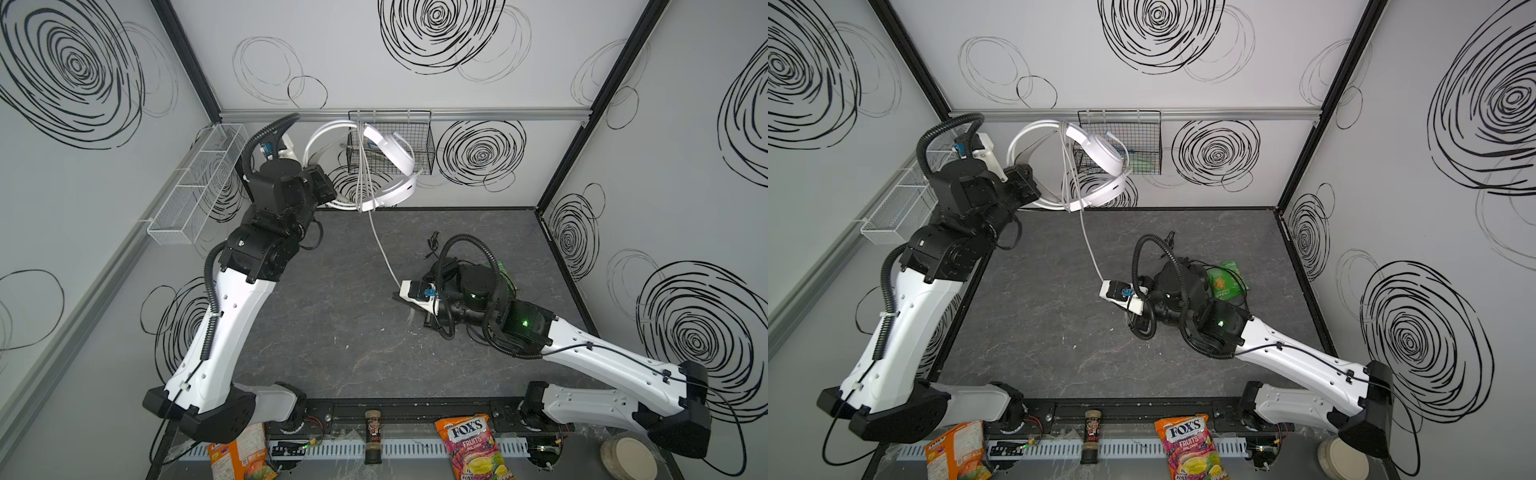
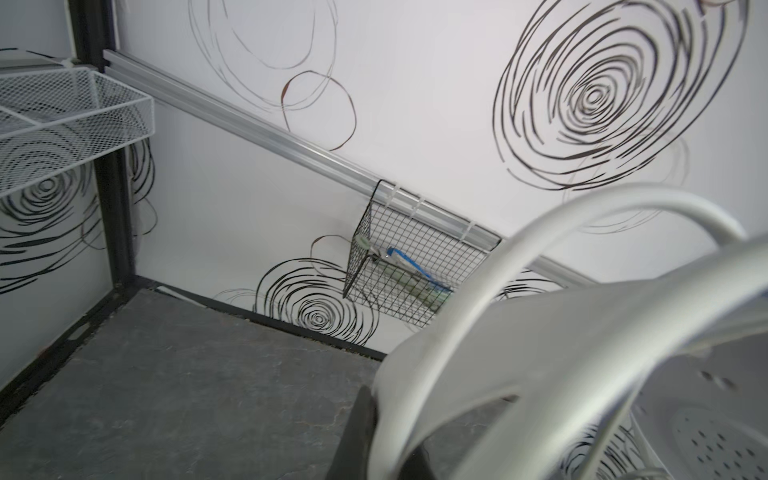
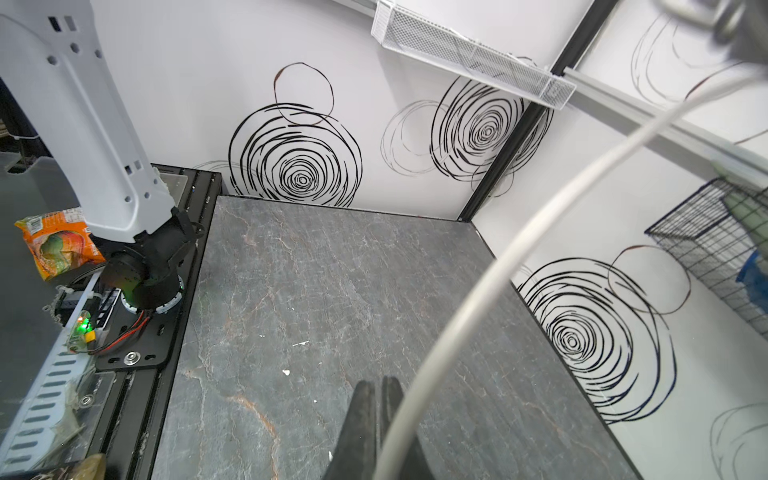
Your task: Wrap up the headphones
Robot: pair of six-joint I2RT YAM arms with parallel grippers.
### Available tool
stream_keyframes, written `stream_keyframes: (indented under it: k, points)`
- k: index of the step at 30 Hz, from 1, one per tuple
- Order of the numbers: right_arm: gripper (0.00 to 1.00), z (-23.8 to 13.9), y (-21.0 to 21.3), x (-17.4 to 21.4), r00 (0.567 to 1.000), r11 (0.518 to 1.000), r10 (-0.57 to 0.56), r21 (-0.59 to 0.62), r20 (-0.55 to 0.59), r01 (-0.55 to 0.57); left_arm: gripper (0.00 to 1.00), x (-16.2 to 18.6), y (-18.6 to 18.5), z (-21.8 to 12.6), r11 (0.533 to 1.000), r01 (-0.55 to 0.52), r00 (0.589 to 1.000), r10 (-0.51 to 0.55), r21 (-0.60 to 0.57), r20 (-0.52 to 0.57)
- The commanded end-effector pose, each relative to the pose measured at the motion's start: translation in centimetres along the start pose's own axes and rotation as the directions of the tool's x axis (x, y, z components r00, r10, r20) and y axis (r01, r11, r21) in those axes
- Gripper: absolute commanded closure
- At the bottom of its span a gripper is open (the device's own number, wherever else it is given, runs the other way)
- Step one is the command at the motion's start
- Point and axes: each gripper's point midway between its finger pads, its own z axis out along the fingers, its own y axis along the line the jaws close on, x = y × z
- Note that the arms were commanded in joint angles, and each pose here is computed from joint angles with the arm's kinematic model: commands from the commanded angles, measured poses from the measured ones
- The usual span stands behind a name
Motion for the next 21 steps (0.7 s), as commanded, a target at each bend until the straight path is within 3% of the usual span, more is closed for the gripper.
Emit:
stream_keyframes:
  k: [1,7,15,21]
  points:
    - [1.00,-0.3,0.2,-2.3,0.997,0.996,-0.083,0.017,-0.008,0.083,1.00,-3.3,0.6,-1.7,0.998,-0.007,0.987,0.016,-0.057,0.158]
    - [1.00,-0.1,0.8,-6.0,0.986,0.986,-0.165,0.026,0.015,0.164,1.00,-1.1,0.7,-0.7,0.975,-0.160,0.976,0.179,-0.151,0.122]
    - [1.00,-1.8,-5.3,-9.8,0.952,0.923,-0.306,0.236,-0.028,0.304,1.00,4.3,1.0,0.1,0.926,-0.339,0.940,0.341,-0.167,-0.014]
    - [1.00,-2.5,-9.7,-8.9,0.921,0.858,-0.362,0.335,-0.145,0.390,1.00,7.1,0.9,-1.3,0.856,-0.493,0.870,0.483,-0.159,-0.097]
